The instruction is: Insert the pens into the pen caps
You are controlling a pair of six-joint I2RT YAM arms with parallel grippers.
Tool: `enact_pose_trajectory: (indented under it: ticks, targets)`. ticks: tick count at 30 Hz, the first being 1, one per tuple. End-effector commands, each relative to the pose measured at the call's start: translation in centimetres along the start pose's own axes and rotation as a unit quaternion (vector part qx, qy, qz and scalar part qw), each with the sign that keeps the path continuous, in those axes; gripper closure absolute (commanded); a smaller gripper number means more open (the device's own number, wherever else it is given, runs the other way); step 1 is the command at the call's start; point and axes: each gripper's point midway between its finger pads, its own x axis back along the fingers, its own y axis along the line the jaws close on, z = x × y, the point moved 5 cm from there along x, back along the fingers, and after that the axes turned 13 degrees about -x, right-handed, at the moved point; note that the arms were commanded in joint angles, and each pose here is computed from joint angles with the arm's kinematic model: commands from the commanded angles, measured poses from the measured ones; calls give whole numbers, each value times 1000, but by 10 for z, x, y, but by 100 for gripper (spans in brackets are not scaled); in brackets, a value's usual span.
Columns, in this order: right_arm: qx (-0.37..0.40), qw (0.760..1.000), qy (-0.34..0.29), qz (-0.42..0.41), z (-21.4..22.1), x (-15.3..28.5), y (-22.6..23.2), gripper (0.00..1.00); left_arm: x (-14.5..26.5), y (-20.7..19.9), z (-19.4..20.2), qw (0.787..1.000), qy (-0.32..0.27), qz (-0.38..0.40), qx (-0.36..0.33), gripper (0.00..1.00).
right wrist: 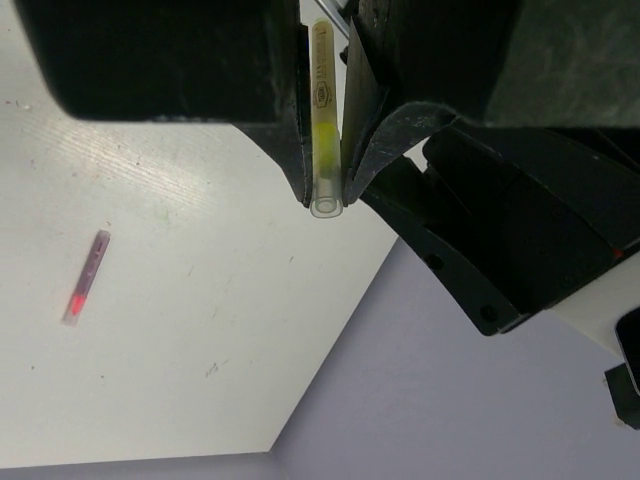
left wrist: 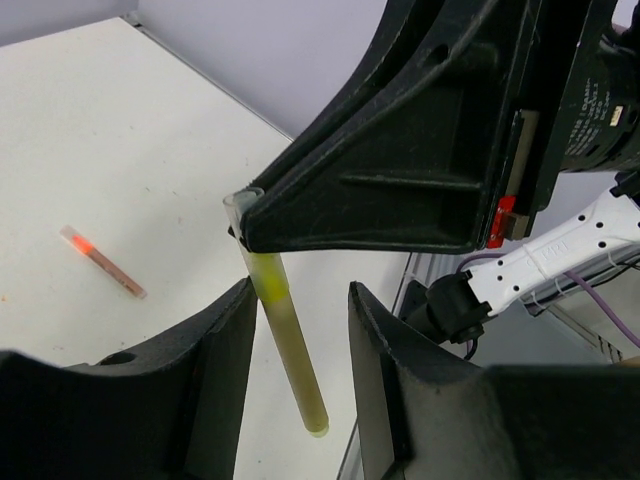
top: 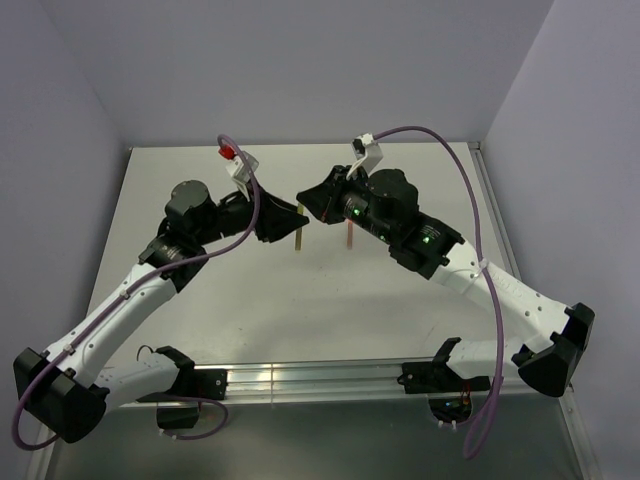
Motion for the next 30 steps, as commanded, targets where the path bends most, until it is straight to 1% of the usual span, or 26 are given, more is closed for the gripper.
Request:
enact_pose_trajectory:
  ticks: [1, 6, 14, 20, 21, 24, 30]
  targets:
    - [-2, 998, -53, -24, -29, 13, 20, 100, -3, -10, -3, 1000, -14, 26, -4, 54]
    - [-3, 997, -71, -23, -35, 15, 21, 100, -7, -13, 6, 999, -2, 31, 8, 54]
    - [-10, 996, -82, -32, -39, 19, 23, 100, -8, -13, 17, 999, -4, 29, 24, 56]
    - [-12, 996, -77, -40, -36, 20, 24, 100, -9, -11, 16, 999, -14, 18, 28, 68]
    - [-15, 996, -78, -41, -35, 21, 23, 100, -9, -10, 15, 999, -16, 16, 29, 78]
    - [-14, 997, -69, -42, -31, 20, 21, 100, -10, -9, 13, 999, -19, 9, 32, 100]
    - [0, 998, -40, -48, -17, 22, 14, 100, -9, -7, 9, 999, -23, -1, 27, 100]
